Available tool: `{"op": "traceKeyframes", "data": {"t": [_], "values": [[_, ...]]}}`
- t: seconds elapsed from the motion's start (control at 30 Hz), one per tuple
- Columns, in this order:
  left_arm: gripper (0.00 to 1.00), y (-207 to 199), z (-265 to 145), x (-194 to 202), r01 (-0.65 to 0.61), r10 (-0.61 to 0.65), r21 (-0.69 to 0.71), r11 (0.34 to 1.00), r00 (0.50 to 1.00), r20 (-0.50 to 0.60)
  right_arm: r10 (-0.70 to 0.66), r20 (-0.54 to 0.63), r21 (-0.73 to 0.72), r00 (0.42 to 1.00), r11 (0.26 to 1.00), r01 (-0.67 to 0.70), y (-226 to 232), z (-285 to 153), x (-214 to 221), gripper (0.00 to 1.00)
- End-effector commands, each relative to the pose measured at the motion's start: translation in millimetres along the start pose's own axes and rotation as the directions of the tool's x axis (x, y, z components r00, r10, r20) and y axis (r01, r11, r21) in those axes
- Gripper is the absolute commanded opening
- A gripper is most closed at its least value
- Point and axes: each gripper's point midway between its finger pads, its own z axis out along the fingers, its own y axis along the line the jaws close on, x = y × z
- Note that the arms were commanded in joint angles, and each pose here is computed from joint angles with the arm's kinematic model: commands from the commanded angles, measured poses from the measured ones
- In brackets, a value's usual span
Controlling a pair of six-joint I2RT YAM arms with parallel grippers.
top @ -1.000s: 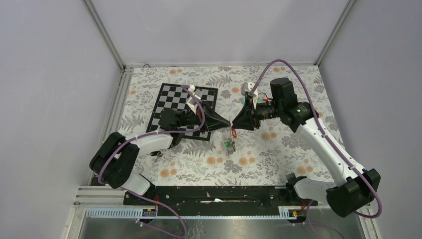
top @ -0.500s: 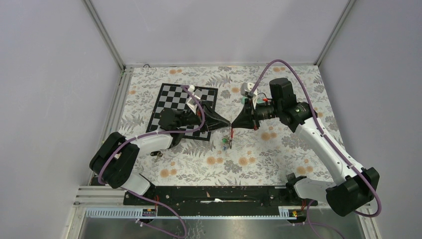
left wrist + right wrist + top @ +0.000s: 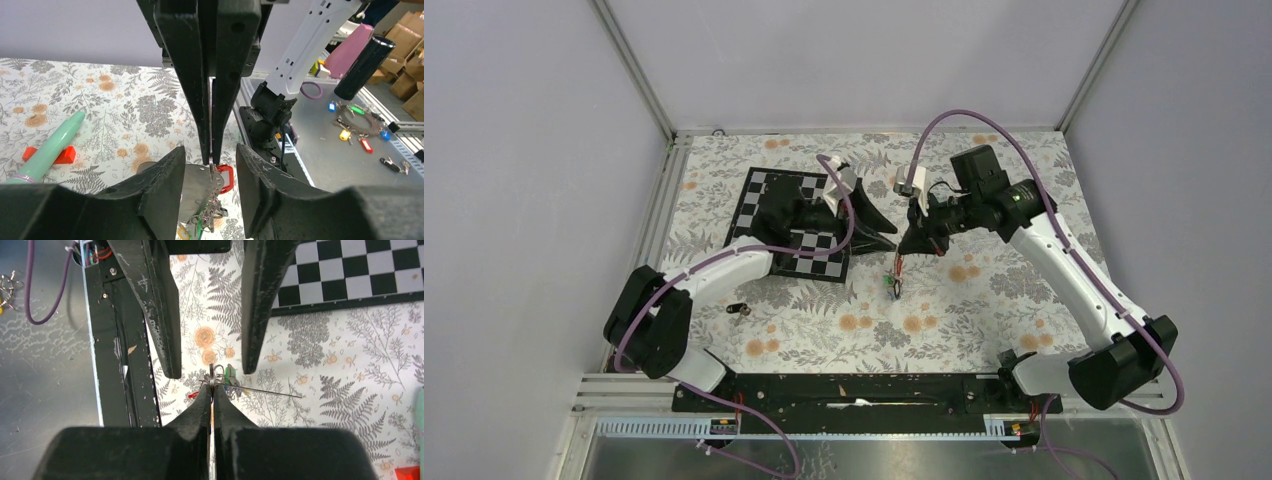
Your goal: Put the keys on the keyring
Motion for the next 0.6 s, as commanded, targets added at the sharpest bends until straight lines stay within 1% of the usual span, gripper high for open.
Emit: {"op": "traceKeyframes", "data": {"t": [0.0, 0.07, 0.17, 0.33, 0.57], "values": [[0.47, 2.1, -0.9, 7.9, -0.078, 0.082, 0.037, 0.996, 0.990, -0.115, -0.022, -0.087, 0.021, 0.996, 0.999, 0.024, 3.2, -7.9, 2.4, 0.00], [0.45, 5.2, 0.5, 12.7, -0.093, 0.097, 0.036, 0.995, 0.985, -0.143, -0.019, -0.101, 0.024, 0.995, 0.999, 0.022, 1.9, -7.4, 1.4, 0.00], [0.40, 7.3, 3.1, 16.5, -0.115, 0.121, 0.043, 0.992, 0.978, -0.168, -0.016, -0.115, 0.020, 0.993, 1.000, 0.018, 0.6, -5.1, 1.1, 0.00], [0.35, 10.1, 6.0, 17.1, -0.118, 0.124, 0.043, 0.992, 0.977, -0.172, -0.017, -0.120, 0.013, 0.993, 1.000, 0.019, 0.3, -2.3, 0.2, 0.00], [0.25, 8.7, 9.1, 20.1, -0.114, 0.123, 0.059, 0.992, 0.977, -0.175, -0.016, -0.121, 0.010, 0.993, 1.000, 0.017, 0.4, -0.5, 1.1, 0.00]]}}
